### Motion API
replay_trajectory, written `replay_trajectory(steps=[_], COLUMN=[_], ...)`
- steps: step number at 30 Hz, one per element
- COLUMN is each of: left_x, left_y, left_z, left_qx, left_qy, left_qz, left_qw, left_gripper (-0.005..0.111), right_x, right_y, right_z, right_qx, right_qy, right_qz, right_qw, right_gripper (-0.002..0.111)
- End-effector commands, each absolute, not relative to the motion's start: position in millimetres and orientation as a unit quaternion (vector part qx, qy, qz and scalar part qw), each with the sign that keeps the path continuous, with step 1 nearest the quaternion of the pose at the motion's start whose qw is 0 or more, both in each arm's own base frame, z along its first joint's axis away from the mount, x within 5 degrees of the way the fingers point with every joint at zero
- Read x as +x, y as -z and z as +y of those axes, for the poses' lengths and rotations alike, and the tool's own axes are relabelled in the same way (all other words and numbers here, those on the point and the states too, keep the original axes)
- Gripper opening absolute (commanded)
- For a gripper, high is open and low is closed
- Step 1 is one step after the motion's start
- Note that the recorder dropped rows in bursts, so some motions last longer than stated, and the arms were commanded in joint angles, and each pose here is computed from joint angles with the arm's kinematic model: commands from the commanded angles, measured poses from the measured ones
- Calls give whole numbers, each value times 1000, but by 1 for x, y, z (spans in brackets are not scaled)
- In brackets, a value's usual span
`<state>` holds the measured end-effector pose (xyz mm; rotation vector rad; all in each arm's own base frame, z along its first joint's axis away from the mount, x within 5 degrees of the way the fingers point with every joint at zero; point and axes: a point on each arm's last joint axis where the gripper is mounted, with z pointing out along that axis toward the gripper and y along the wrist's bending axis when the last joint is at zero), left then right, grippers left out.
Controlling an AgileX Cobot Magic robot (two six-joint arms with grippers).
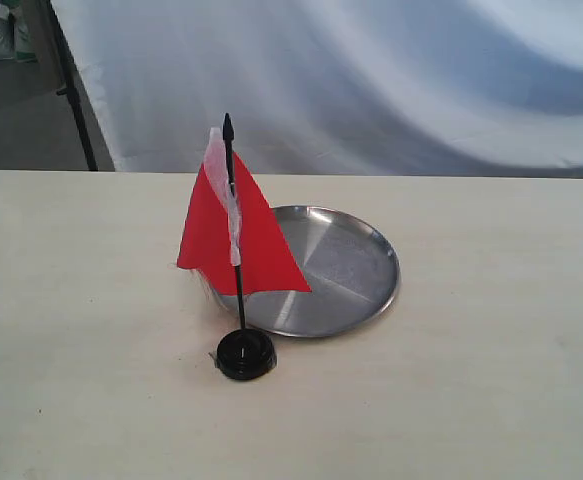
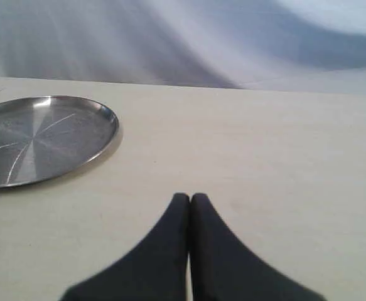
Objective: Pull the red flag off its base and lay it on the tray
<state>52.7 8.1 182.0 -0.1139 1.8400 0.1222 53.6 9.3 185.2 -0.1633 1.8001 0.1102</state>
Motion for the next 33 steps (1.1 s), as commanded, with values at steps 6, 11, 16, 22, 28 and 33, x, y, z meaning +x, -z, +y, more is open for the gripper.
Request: replay_trajectory(steps=[6, 11, 16, 22, 28, 33], left_x=[53, 53, 53, 53, 53, 53], left_y=[-182, -182, -182, -182, -182, -182], left_z=[8, 8, 8, 8, 8, 8], left_qx=[-51, -51, -51, -51, -51, -51], left_qy=[-52, -52, -52, -52, -52, -52], left_qz=[792, 792, 792, 792, 792, 792], left_qw=[606, 606, 606, 606, 606, 606], left_gripper=[0, 0, 0, 0, 0, 0], right_x=[54, 55, 55, 54, 54, 54], right_y=[-188, -201, -218, -225, -225, -225], right_z=[9, 10, 8, 3, 3, 3], right_qx=[-75, -43, 112, 169, 169, 169], right_qy=[-46, -78, -236, -287, -287, -287], right_qz=[769, 721, 648, 601, 601, 601], right_qw=[634, 687, 716, 726, 726, 726], right_gripper=[0, 0, 0, 0, 0, 0])
